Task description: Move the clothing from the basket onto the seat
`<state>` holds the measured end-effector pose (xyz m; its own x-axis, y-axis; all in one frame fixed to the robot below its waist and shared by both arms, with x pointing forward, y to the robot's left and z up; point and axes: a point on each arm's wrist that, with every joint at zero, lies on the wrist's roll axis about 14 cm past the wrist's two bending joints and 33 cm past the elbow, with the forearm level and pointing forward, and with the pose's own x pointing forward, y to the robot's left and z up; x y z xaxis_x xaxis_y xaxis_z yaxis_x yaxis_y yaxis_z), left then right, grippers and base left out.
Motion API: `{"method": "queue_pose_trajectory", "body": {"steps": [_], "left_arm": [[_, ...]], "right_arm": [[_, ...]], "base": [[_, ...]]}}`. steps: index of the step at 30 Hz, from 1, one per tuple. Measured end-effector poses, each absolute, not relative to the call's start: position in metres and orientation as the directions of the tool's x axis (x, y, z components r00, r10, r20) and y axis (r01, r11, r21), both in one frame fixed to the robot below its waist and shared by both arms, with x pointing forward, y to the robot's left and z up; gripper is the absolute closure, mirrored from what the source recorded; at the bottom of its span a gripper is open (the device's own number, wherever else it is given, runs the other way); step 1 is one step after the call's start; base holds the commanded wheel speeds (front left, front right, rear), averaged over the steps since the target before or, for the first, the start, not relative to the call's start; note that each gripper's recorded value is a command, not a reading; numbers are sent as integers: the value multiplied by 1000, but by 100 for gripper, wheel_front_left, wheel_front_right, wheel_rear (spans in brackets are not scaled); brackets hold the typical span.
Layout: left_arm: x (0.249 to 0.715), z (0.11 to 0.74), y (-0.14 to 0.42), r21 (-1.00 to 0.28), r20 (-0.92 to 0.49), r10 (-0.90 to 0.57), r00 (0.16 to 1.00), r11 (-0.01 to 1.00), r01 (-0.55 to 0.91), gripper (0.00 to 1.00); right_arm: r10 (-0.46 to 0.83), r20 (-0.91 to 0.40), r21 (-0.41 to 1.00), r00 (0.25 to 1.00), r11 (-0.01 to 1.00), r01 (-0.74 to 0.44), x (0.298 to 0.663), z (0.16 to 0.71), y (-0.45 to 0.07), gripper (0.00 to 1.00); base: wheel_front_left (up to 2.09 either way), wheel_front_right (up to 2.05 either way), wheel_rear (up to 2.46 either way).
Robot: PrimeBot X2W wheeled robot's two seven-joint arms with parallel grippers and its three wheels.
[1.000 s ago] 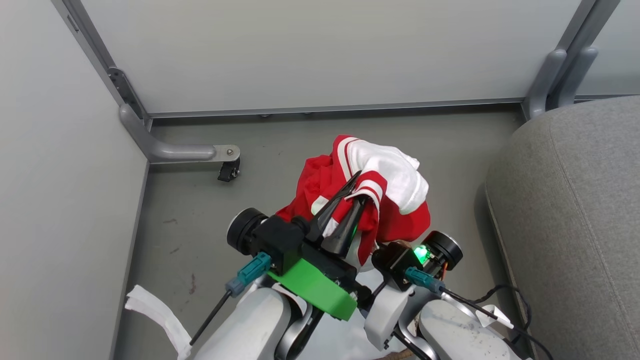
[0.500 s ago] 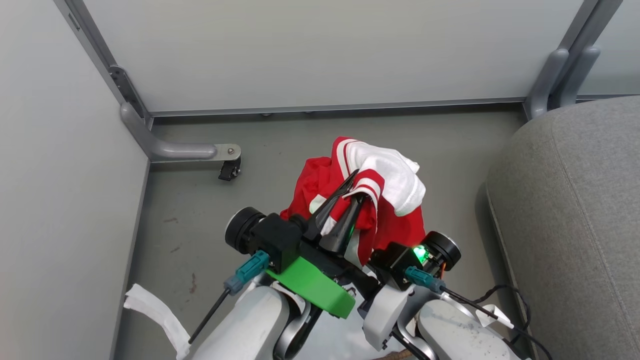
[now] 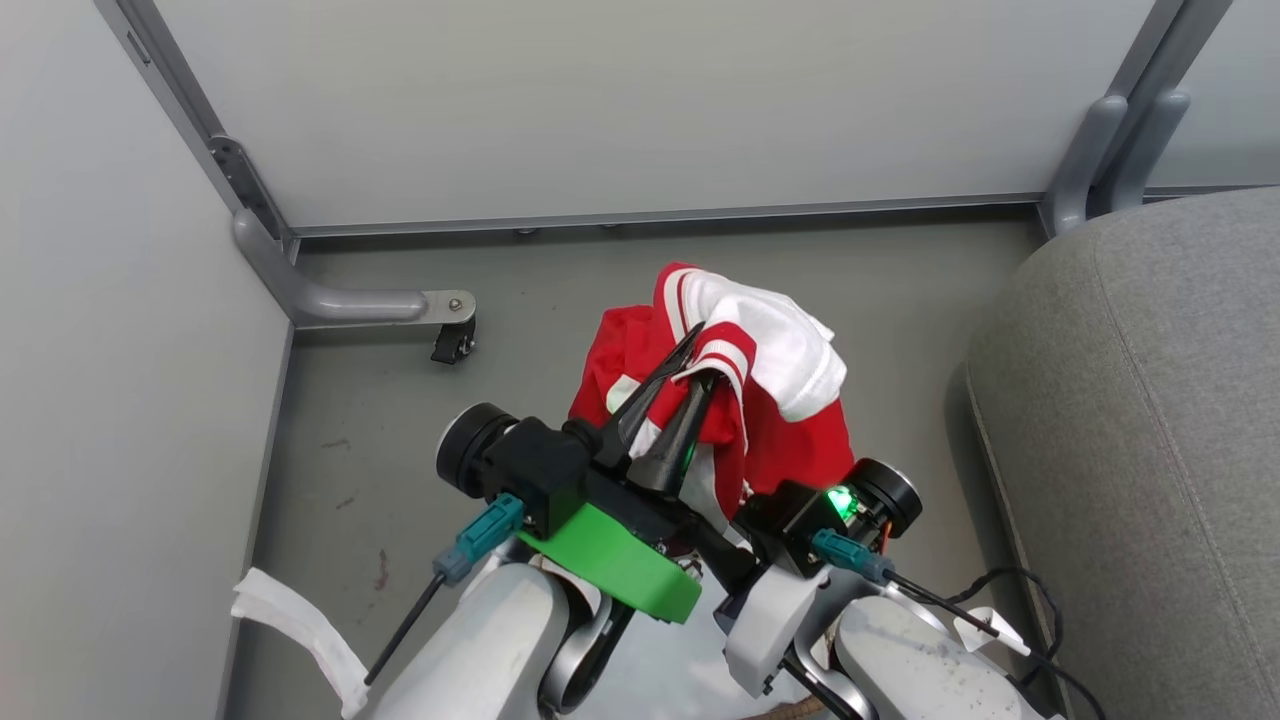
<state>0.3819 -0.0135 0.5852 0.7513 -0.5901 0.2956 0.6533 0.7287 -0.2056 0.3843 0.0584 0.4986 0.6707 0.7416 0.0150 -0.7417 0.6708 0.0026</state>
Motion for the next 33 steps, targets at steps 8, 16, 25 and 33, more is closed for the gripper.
{"method": "queue_pose_trajectory", "body": {"steps": [8, 16, 25, 33], "left_arm": [[385, 582, -17, -180, 287, -599, 748, 733, 656, 0], [384, 565, -43, -157, 243, -663, 709, 694, 703, 0], [375, 547, -90, -145, 206, -773, 601, 583, 800, 0], [364, 539, -131, -126, 198, -857, 477, 460, 879, 0]], "right_arm": [[724, 30, -2, 689, 690, -724, 384, 504, 50, 100], [654, 52, 4, 755, 756, -655, 382, 511, 18, 100], [480, 53, 31, 876, 876, -482, 376, 509, -48, 100], [307, 86, 21, 948, 951, -310, 367, 522, -107, 100]], "base": [[0, 0, 0], [0, 0, 0], [0, 0, 0], [0, 0, 0]]}}
